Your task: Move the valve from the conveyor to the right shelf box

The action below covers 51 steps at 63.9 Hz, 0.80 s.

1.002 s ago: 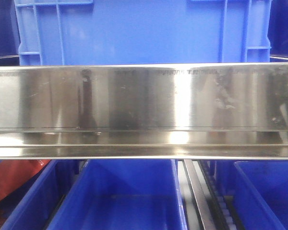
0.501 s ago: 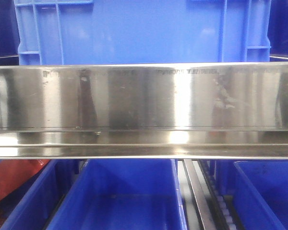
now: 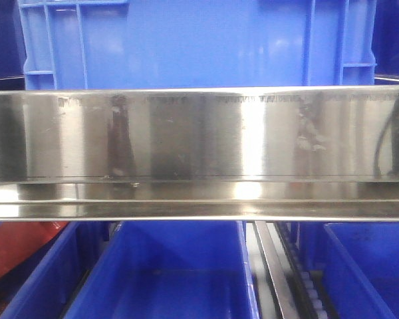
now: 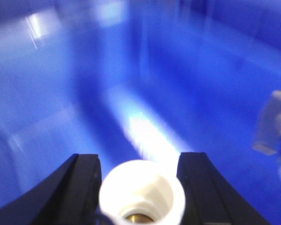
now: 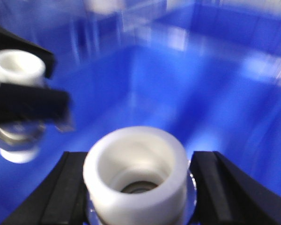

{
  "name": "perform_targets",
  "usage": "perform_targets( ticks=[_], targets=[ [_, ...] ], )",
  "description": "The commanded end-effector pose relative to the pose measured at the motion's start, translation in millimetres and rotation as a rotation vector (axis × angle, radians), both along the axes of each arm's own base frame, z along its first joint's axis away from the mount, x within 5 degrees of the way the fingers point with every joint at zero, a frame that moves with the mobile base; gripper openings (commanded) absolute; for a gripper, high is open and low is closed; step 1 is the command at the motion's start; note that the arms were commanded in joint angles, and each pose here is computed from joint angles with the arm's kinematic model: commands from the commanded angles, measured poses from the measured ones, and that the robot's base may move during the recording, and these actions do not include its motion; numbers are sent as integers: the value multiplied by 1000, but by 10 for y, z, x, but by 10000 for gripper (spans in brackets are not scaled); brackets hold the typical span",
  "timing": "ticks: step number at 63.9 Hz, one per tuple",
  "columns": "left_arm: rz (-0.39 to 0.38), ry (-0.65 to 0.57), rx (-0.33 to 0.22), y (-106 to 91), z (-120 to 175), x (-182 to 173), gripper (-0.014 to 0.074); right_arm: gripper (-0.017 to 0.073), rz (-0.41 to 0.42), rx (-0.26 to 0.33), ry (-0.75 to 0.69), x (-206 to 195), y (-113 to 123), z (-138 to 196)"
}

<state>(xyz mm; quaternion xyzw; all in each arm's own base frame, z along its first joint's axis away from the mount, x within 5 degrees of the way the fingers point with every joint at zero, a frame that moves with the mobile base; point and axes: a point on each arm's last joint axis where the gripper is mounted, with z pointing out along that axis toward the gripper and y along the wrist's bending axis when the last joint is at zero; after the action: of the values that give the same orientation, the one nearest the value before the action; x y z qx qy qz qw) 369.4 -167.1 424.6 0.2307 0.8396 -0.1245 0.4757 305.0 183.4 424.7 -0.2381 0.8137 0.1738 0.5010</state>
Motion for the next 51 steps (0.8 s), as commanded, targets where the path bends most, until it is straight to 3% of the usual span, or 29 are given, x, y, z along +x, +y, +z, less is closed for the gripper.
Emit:
perform_targets(
  ticks=[1, 8, 14, 18, 27, 30, 41, 51],
  targets=[
    [-1, -33, -20, -28, 47, 23, 7, -151, -4, 30, -61, 48, 28, 69],
    [-1, 16, 2, -29, -51, 59, 183, -106, -3, 9, -26, 98, 52, -24],
    [-4, 35, 11, -30, -76, 57, 344, 41, -1, 4, -18, 96, 52, -33],
    [-4, 35, 11, -30, -76, 57, 435, 189, -1, 3, -16, 95, 52, -34],
    [-4, 40, 19, -20, -66, 39, 520, 467, 2, -6, -2, 88, 50, -48],
    [-3, 40, 29, -9, -55, 25, 518, 512, 4, -12, 9, 83, 49, -58],
    [8, 18, 85, 96, 100, -122, 517, 518, 11, -21, 23, -2, 6, 0],
    [15, -28, 91, 224, 379, -385, 440, 386, 15, -3, -11, -204, -105, 215]
  ],
)
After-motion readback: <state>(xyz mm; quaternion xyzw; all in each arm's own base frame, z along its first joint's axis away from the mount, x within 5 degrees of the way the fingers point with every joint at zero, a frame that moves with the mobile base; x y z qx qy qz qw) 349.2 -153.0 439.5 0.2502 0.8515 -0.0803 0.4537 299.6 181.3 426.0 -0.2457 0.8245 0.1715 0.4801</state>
